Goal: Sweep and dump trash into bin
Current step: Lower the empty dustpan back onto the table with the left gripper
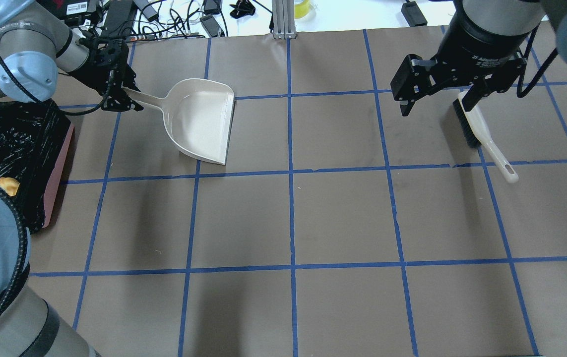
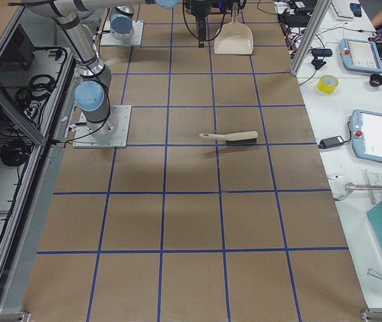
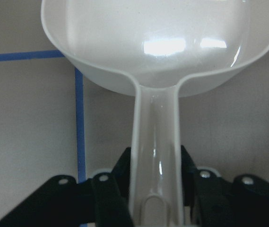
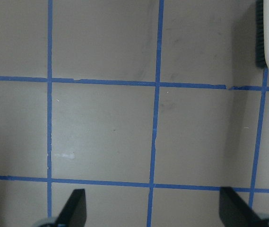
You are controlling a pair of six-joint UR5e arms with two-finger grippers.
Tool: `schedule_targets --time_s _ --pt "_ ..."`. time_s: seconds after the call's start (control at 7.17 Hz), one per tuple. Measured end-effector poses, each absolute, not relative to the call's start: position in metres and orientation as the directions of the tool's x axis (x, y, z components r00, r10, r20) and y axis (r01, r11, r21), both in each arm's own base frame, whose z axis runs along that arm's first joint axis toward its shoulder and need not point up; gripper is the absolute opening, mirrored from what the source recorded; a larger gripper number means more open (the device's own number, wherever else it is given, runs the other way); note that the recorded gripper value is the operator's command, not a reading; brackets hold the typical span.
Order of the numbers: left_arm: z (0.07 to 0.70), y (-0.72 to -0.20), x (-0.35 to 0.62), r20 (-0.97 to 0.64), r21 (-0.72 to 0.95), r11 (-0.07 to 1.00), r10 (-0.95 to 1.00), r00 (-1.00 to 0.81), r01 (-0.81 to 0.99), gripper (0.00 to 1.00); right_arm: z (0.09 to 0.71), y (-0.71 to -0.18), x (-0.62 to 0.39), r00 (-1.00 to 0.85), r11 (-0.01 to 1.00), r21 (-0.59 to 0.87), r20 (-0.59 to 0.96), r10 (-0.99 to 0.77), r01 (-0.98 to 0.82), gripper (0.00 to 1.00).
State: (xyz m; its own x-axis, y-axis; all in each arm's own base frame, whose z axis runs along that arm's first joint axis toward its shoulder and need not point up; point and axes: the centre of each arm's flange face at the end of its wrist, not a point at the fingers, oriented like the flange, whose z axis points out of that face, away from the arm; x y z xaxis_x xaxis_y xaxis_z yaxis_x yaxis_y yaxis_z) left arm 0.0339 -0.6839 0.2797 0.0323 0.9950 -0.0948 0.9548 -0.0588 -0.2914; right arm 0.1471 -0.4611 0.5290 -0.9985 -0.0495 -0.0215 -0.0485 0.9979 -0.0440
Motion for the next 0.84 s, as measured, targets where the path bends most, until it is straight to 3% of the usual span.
schedule_targets --time_s 0.14,0.28,0.42,0.84 --pt "0.278 -0.682 0.033 -0.096 -0.292 -0.068 0.994 0.042 0.954 0.54 0.529 -0.461 0.147 -0.999 0.998 -0.044 -0.021 -0.049 -0.049 1.00" --pt "0.275 -0.682 0.033 -0.093 -0.295 -0.069 0.995 0.043 0.953 0.84 0.529 -0.461 0.147 -0.999 0.998 -0.044 -0.020 -0.049 -0.049 1.00" --pt "0.274 -0.682 0.033 -0.091 -0.297 -0.067 0.995 0.042 0.953 0.92 0.529 -0.461 0.147 -0.999 0.998 -0.044 -0.019 -0.049 -0.049 1.00" --pt "0.293 -0.678 0.030 -0.101 -0.293 -0.035 0.995 0.006 0.956 0.93 0.529 -0.461 0.147 -0.999 0.998 -0.043 -0.019 -0.050 -0.049 1.00"
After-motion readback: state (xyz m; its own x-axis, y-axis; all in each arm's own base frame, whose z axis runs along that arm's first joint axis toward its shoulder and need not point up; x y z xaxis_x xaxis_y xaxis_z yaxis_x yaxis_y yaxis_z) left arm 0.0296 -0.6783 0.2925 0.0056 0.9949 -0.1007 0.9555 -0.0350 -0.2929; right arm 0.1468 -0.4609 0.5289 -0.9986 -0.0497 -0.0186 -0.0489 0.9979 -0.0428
